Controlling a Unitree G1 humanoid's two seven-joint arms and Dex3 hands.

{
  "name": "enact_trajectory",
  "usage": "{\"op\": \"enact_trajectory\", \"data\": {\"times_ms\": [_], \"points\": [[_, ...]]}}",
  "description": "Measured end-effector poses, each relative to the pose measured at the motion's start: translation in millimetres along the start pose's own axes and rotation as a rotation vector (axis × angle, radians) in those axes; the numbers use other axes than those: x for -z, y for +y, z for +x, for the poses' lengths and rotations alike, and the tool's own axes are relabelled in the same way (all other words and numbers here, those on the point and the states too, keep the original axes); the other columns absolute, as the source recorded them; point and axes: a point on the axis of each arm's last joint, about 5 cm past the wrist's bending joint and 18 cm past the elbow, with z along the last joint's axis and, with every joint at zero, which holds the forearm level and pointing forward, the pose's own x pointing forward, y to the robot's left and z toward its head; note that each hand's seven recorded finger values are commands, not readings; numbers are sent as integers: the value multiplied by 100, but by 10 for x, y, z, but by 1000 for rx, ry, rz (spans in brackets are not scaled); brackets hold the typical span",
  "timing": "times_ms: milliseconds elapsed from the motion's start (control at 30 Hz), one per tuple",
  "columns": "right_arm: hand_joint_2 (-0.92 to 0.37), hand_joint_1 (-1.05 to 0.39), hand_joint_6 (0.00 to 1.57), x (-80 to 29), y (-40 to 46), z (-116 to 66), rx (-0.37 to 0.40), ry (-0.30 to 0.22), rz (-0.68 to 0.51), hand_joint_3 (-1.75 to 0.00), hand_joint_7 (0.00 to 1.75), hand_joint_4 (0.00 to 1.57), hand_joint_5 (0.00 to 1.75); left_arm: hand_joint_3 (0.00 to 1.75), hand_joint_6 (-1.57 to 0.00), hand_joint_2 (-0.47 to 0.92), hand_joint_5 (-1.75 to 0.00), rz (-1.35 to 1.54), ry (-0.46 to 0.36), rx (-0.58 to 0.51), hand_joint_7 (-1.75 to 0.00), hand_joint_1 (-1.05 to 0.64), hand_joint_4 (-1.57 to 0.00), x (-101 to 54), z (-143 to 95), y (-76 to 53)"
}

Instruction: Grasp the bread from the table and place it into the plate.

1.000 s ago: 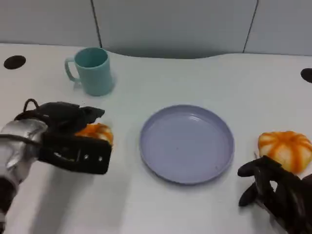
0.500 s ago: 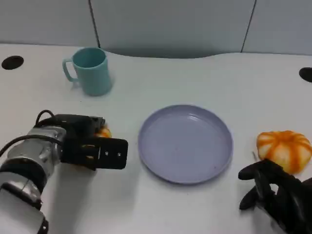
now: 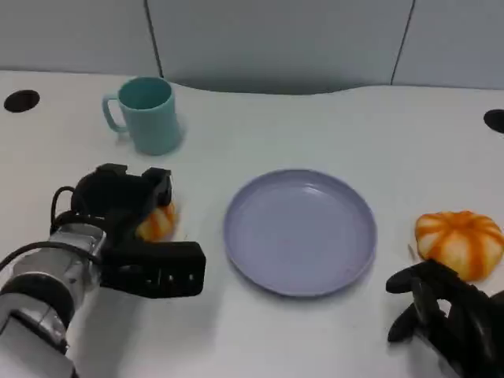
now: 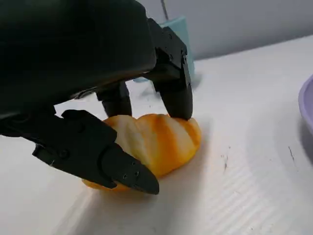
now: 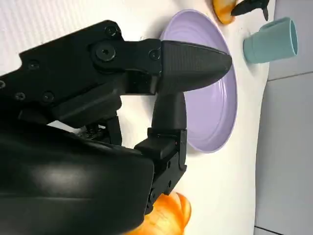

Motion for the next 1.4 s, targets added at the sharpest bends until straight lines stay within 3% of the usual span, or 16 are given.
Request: {"op": "enact_trajectory", "data": {"times_ms": [167, 367, 467, 567, 733, 833, 1100, 1400], "points": [[-92, -30, 44, 2, 1, -2, 2, 1, 1, -56, 157, 50, 175, 13, -48, 91, -175, -114, 37, -44, -175, -10, -75, 17, -1, 17], [-92, -30, 43, 5, 14, -3, 3, 0, 7, -56, 158, 51, 175, 10, -51, 87, -175, -283, 93, -34, -175, -4, -74, 47, 10, 67], [-92, -30, 43, 7, 14, -4, 3, -1, 7, -56, 158, 51, 175, 9, -55, 87, -175, -472, 90, -65, -175, -2, -76, 56, 42, 172], [-92, -30, 43, 7, 20, -3, 2, -2, 9, -56, 158, 52, 175, 8, -61, 87, -175, -647, 20, -124, -175, -3, -78, 53, 82, 324], [-92, -30, 44, 9, 35, 1, -2, -2, 16, -56, 156, 54, 175, 8, -63, 87, -175, -751, -188, -209, -175, -7, -77, -25, 173, 665], [-92, -30, 44, 10, 38, 2, -4, -2, 16, -56, 156, 53, 175, 8, -61, 87, -175, -761, -297, -232, -175, -5, -77, -103, 197, 773], [-92, -30, 44, 7, 44, 7, -10, -3, 19, -56, 153, 51, 175, 7, -63, 84, -175, -686, -512, -223, -175, -1, -83, -442, 243, 835], [-92, -29, 42, 6, 44, 13, -9, -1, 22, -56, 152, 50, 175, 8, -60, 85, -175, -538, -541, -50, -175, -8, -85, -792, 350, 807]]}}
